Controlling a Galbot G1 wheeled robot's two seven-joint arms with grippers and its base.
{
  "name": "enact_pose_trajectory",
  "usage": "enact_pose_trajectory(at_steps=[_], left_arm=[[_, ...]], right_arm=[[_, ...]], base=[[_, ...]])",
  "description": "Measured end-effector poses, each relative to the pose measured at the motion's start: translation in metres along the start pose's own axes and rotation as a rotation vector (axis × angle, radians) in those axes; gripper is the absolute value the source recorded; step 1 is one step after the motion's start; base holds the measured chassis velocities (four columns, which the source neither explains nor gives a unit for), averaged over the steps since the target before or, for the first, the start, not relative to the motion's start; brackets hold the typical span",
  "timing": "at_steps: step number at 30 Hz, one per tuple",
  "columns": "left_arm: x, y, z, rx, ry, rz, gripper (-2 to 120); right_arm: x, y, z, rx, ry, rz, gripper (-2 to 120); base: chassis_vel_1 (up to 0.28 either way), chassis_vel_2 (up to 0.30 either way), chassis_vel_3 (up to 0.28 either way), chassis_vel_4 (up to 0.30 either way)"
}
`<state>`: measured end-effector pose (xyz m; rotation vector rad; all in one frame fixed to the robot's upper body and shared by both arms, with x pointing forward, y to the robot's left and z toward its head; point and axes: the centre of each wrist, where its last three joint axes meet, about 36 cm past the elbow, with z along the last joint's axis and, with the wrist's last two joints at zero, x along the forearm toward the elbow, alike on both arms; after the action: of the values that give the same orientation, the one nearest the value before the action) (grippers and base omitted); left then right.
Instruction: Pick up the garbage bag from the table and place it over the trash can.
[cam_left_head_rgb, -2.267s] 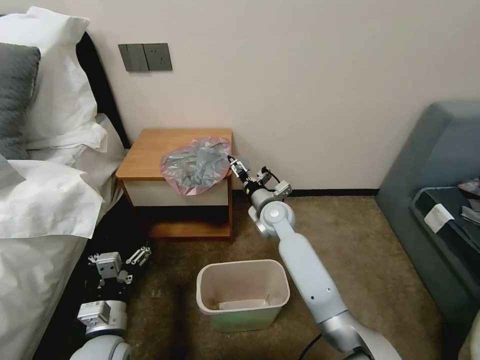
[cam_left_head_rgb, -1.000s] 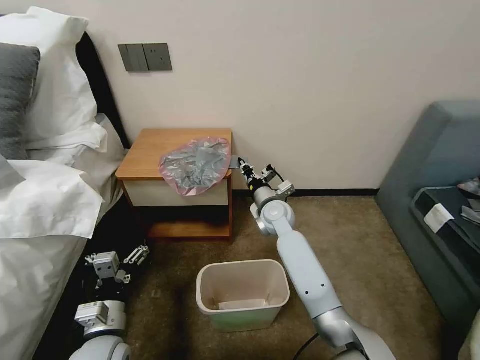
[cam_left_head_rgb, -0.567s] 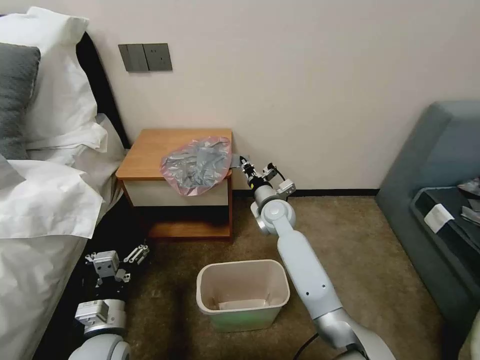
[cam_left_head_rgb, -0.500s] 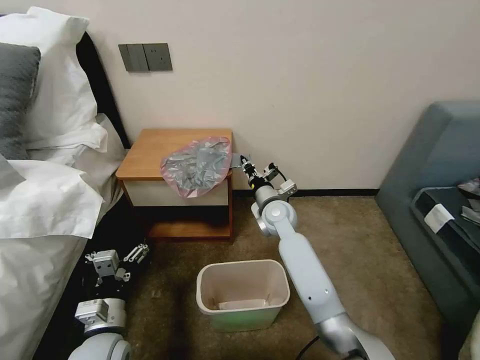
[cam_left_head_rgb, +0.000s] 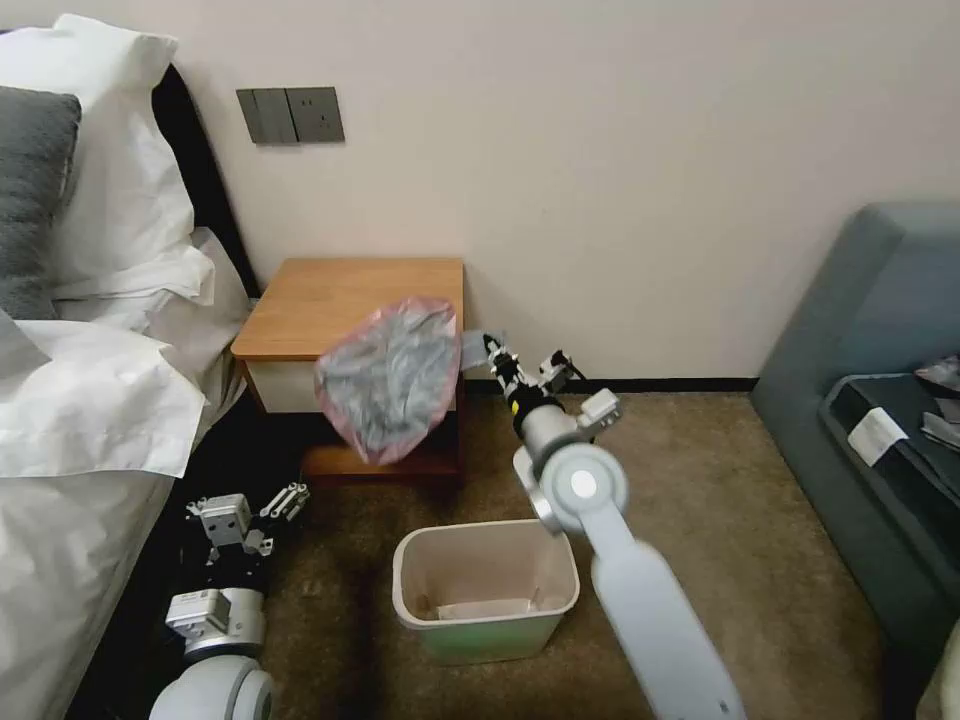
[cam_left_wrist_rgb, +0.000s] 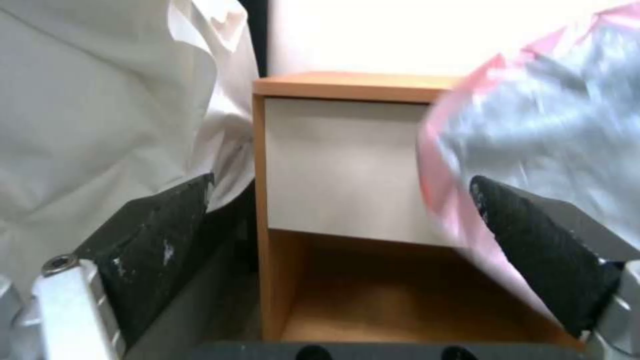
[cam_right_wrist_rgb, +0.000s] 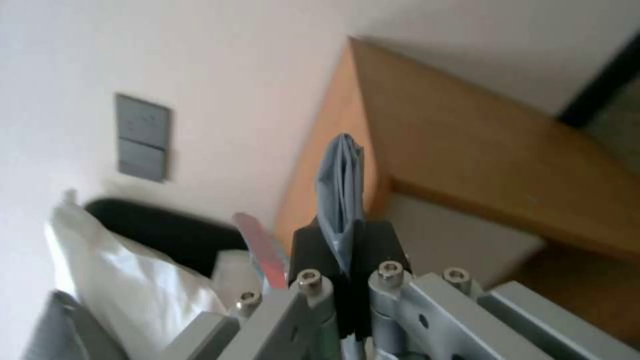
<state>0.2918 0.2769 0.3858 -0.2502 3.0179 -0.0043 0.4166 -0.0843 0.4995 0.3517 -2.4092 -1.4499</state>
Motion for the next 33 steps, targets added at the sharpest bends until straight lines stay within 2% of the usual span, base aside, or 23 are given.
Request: enact_pose_trajectory(at_steps=[4, 6, 8, 9, 12, 29, 33], left_arm=[[-0.003, 0.002, -0.002, 0.007, -0.010, -0.004, 99], [-0.003, 0.002, -0.003, 0.006, -0.012, -0.005, 99], [-0.002, 0.004, -0.005, 0.002, -0.014, -0.005, 99], [-0.002, 0.004, -0.005, 0.002, -0.014, -0.005, 99], [0.000, 0.006, -0.006, -0.001, -0.013, -0.008, 99], [0.002, 0.003, -0.008, 0.006, -0.025, -0.009, 99], [0.002, 0.001, -0.008, 0.007, -0.025, -0.003, 99]], right_arm=[[0.033, 0.002, 0.029, 0.071, 0.085, 0.150, 0], [0.039, 0.001, 0.035, 0.087, 0.104, 0.179, 0], [0.060, -0.007, 0.056, 0.141, 0.151, 0.264, 0], [0.060, -0.007, 0.056, 0.141, 0.151, 0.264, 0], [0.081, -0.021, 0.071, 0.197, 0.196, 0.369, 0], [0.121, -0.020, 0.064, 0.282, 0.246, 0.407, -1], [0.124, -0.022, 0.063, 0.300, 0.264, 0.424, 10]], base=[[0.000, 0.000, 0.000, 0.000], [0.000, 0.000, 0.000, 0.000], [0.000, 0.000, 0.000, 0.000], [0.000, 0.000, 0.000, 0.000], [0.000, 0.000, 0.000, 0.000], [0.000, 0.000, 0.000, 0.000], [0.000, 0.000, 0.000, 0.000]])
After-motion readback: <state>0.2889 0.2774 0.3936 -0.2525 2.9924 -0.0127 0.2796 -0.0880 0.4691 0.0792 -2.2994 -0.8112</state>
